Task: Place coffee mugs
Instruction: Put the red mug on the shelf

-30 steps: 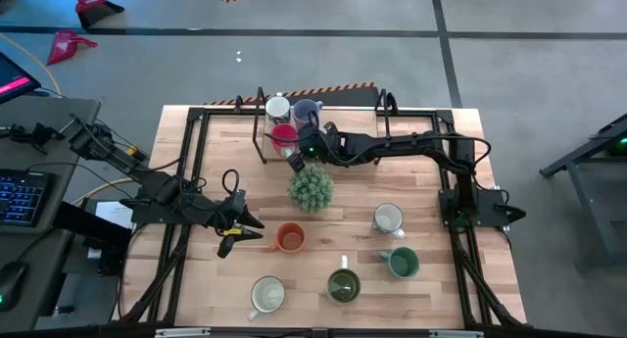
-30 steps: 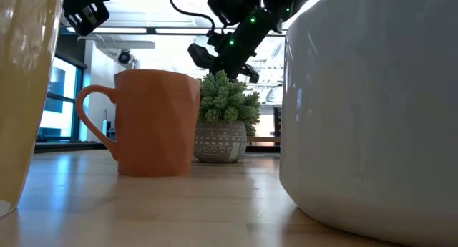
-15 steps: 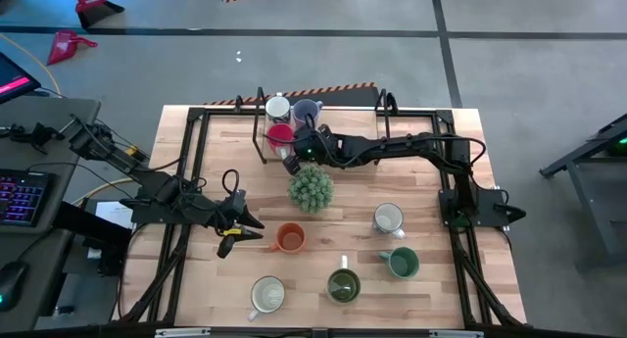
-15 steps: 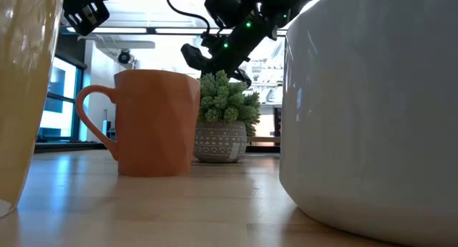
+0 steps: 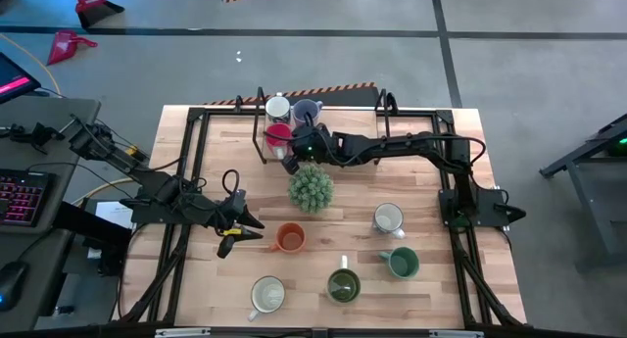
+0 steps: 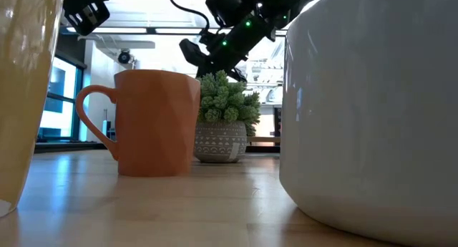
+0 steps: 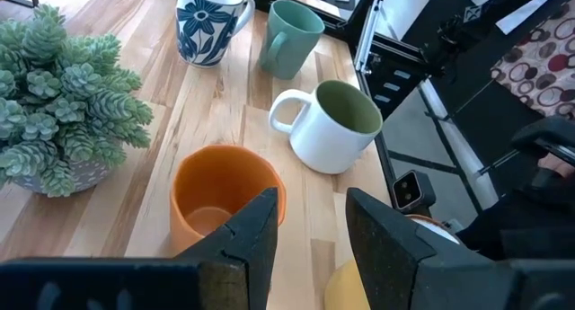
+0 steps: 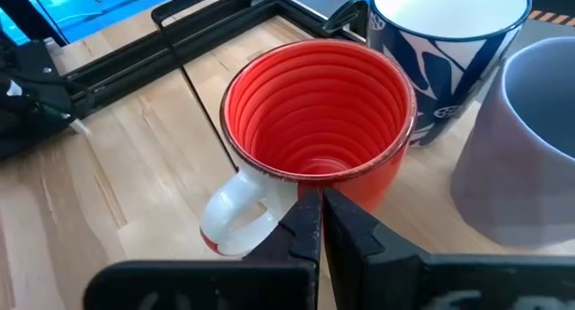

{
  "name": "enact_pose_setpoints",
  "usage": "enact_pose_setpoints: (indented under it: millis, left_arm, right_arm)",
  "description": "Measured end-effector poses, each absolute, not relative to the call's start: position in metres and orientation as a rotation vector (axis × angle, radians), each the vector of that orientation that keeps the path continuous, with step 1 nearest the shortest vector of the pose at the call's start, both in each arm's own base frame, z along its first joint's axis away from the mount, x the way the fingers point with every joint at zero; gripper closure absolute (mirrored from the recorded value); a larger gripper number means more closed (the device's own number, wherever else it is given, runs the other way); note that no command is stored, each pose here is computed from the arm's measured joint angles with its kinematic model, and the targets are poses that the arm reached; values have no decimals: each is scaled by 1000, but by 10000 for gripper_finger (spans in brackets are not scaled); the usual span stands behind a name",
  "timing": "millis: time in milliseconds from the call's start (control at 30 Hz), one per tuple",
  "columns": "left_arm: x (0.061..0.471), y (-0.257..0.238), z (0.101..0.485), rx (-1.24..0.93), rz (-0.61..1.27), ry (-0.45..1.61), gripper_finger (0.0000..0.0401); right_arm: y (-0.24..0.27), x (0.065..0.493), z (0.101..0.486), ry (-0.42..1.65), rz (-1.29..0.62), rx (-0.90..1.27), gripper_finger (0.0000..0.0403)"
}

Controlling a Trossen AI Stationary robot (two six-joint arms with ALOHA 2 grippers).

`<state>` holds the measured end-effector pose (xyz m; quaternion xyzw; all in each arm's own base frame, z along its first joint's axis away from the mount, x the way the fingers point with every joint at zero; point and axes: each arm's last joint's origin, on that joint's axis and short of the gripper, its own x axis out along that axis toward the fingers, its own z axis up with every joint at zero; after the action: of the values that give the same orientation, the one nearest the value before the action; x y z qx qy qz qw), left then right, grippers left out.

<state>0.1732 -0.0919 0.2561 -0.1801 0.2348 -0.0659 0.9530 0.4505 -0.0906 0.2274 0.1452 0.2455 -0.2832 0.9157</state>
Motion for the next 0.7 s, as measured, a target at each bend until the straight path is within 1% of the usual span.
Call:
enact_pose_setpoints:
  millis: [700]
  left_arm:
    - [173, -92, 256, -369, -133, 477, 280]
  right_arm:
    - [-97, 452, 230, 479, -512, 335, 403]
